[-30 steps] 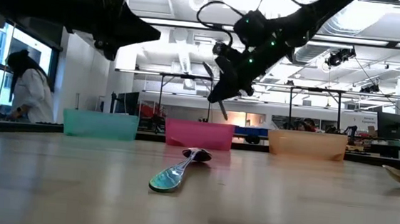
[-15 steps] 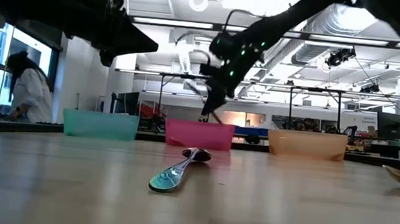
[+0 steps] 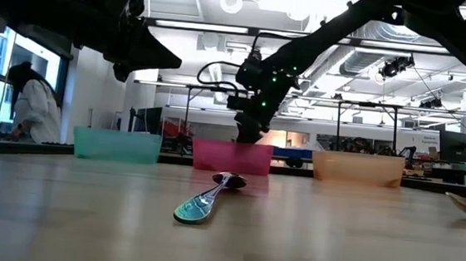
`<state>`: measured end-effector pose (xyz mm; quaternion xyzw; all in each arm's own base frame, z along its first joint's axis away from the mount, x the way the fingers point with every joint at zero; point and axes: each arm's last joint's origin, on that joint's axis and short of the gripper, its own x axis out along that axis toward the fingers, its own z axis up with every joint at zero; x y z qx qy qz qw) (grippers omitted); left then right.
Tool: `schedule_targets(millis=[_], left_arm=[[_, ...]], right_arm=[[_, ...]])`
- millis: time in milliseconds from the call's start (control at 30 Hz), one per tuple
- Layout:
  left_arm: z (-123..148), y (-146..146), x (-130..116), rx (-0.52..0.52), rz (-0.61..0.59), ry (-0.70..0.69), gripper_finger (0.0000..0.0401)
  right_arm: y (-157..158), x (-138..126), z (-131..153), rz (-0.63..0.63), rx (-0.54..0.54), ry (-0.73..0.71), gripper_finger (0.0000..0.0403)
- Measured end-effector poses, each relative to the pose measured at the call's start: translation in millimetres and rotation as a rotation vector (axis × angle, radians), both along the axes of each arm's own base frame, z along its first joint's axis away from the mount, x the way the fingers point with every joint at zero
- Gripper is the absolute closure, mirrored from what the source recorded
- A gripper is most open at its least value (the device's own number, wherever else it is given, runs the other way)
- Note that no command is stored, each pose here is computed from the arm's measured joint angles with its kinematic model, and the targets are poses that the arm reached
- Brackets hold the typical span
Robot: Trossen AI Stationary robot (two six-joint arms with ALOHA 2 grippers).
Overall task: Sort silverware by color (type)
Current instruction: Put the gold spoon into the orange bin
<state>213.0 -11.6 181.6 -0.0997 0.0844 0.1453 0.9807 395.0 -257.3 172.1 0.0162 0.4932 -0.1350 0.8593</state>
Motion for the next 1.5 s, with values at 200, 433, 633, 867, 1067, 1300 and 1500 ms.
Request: schedule_targets(millis=[200, 433, 633, 867, 1067, 1300, 1500], left_arm=[[-0.7, 0.0, -0.2, -0.005, 0.001, 0.006, 0.0401], [-12.4, 1.2, -8.5, 0.005, 0.013, 0.014, 0.0401], [-37.1, 5.7, -38.2, -0.038, 0.029, -0.092, 0.0401], [-50.6, 10.3, -50.2, -0.054, 0.049, -0.059, 0.0401], [-51.3, 14.1, -49.5, -0.043, 0.022, -0.046, 0.0401], [-49.5, 16.2, -48.2, -0.025, -0.121, -0.052, 0.0401], [-41.3, 24.4, -50.0, -0.017, -0.167, -0.106, 0.0401]], right_arm=[[-1.6, 1.5, 9.4, -0.025, -0.016, 0.004, 0.0268], [10.1, -3.7, 50.7, -0.027, -0.082, -0.070, 0.0338], [36.4, -17.1, 24.3, -0.083, -0.073, -0.268, 0.0388], [115.8, -42.2, 17.3, -0.148, -0.033, -0.431, 0.0398], [186.7, -75.4, 29.5, -0.219, 0.057, -0.416, 0.0402], [250.7, -115.3, 40.2, -0.307, 0.178, -0.291, 0.0402], [287.7, -139.1, 33.8, -0.450, 0.294, -0.128, 0.0402]])
